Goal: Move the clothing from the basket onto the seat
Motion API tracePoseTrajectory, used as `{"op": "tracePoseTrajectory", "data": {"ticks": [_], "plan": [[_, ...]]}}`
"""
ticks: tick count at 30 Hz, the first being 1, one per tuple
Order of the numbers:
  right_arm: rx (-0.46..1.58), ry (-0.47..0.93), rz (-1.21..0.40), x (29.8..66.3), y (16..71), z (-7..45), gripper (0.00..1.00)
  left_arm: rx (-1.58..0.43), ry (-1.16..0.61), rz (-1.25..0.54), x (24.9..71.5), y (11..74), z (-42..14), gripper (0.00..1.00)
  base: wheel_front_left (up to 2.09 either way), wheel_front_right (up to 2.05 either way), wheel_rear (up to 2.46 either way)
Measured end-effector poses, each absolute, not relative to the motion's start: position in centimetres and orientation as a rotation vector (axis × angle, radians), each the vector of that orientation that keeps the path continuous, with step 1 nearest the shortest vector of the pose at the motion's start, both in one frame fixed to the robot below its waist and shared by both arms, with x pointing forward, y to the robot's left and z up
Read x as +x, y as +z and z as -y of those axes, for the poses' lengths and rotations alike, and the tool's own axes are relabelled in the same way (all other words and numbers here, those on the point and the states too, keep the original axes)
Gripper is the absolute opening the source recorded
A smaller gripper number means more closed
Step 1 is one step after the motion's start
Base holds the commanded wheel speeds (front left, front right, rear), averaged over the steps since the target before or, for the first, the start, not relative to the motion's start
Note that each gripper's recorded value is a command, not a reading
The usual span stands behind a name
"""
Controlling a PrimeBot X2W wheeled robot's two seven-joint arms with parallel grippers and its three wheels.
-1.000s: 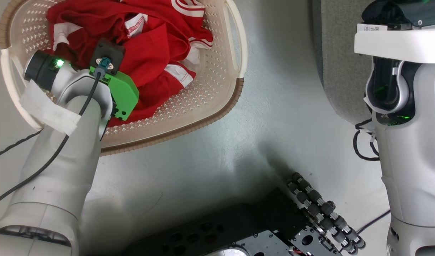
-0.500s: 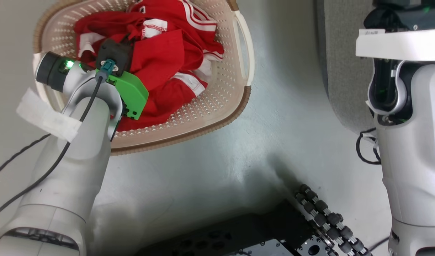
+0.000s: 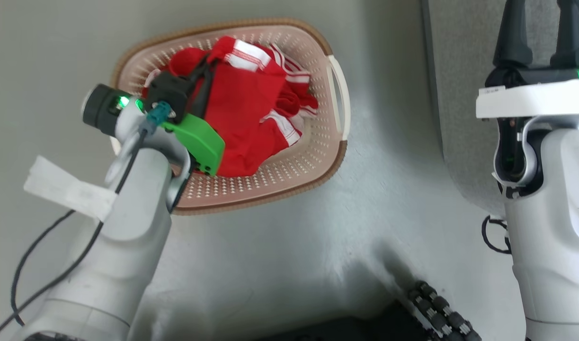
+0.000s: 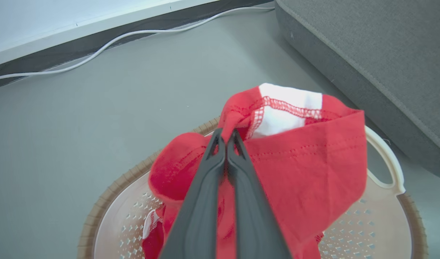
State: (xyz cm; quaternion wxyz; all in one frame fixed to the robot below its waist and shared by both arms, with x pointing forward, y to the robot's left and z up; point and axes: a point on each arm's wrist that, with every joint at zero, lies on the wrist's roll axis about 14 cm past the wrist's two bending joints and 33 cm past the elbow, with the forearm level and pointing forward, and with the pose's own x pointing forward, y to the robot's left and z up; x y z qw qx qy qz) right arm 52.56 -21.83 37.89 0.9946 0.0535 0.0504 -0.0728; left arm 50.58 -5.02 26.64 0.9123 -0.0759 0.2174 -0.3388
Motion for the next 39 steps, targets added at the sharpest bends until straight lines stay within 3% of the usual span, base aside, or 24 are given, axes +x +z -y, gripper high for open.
{"op": "tracePoseTrajectory", "data": {"ticks": [19, 39], "plan": [[0.142, -0.119, -0.061, 48.8, 42.9, 21.0, 1.00, -0.167, -0.660, -0.180, 49.6, 40.5, 2.9, 0.00, 0.00, 0.00, 0.00], [0.173, 0.060, -0.041, 43.3, 46.6, 15.7, 1.00, -0.108, -0.587, 0.028, 46.4, 51.2, -0.3, 0.00, 0.00, 0.00, 0.00]]}}
